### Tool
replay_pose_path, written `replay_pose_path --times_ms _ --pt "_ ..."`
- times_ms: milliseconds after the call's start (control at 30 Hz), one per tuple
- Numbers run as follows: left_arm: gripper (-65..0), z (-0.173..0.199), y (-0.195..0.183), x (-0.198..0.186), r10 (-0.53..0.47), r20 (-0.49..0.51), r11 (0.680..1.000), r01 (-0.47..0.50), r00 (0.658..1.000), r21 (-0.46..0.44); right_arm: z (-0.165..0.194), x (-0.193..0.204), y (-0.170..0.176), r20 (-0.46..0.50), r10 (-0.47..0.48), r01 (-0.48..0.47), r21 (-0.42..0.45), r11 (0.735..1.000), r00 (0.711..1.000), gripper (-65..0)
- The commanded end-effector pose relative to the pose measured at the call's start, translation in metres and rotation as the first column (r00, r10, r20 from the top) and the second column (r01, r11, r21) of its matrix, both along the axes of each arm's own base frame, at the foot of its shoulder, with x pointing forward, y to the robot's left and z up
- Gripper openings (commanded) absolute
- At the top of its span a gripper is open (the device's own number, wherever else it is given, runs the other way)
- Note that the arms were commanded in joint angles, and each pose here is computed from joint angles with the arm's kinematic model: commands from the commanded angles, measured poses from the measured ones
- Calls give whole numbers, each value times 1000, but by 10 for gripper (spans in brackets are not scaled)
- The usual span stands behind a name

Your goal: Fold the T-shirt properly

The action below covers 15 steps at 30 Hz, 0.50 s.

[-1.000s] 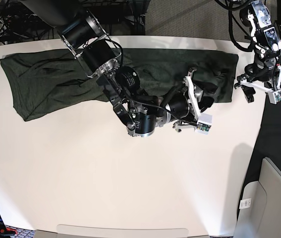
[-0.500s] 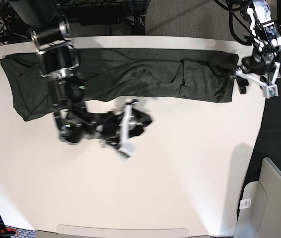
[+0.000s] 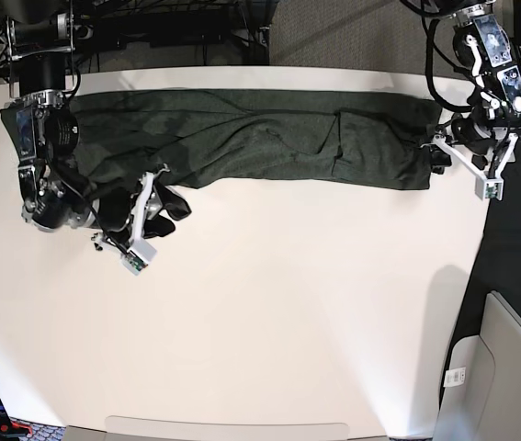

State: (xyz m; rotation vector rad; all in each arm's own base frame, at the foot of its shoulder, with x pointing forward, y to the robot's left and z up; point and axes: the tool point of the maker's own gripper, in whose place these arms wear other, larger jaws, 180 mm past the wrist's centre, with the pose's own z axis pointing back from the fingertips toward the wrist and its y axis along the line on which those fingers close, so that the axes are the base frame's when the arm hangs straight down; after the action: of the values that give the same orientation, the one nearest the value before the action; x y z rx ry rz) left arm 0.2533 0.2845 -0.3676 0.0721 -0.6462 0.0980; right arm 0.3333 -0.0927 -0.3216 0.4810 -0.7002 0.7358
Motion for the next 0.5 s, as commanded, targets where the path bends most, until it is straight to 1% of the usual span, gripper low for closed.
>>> replay_pose_path --times_ms 0,100,200,300,467 --pt "-178 13 4 9 -9 37 1000 8 999 19 17 8 -7 56 -9 8 13 1000 998 -400" --pt "-178 14 2 9 -12 40 1000 11 999 13 17 7 -16 58 -29 28 8 1000 998 -400" --pt "-178 14 -7 10 -22 52 999 24 998 -43 17 7 -21 57 -47 46 10 999 997 -400" --pt "-178 9 -12 5 -27 20 996 28 999 -82 17 7 -22 58 -50 49 11 999 997 -400" --pt "-178 6 -14 2 -29 0 995 29 1000 -91 17 7 -22 58 -50 50 9 999 997 -400"
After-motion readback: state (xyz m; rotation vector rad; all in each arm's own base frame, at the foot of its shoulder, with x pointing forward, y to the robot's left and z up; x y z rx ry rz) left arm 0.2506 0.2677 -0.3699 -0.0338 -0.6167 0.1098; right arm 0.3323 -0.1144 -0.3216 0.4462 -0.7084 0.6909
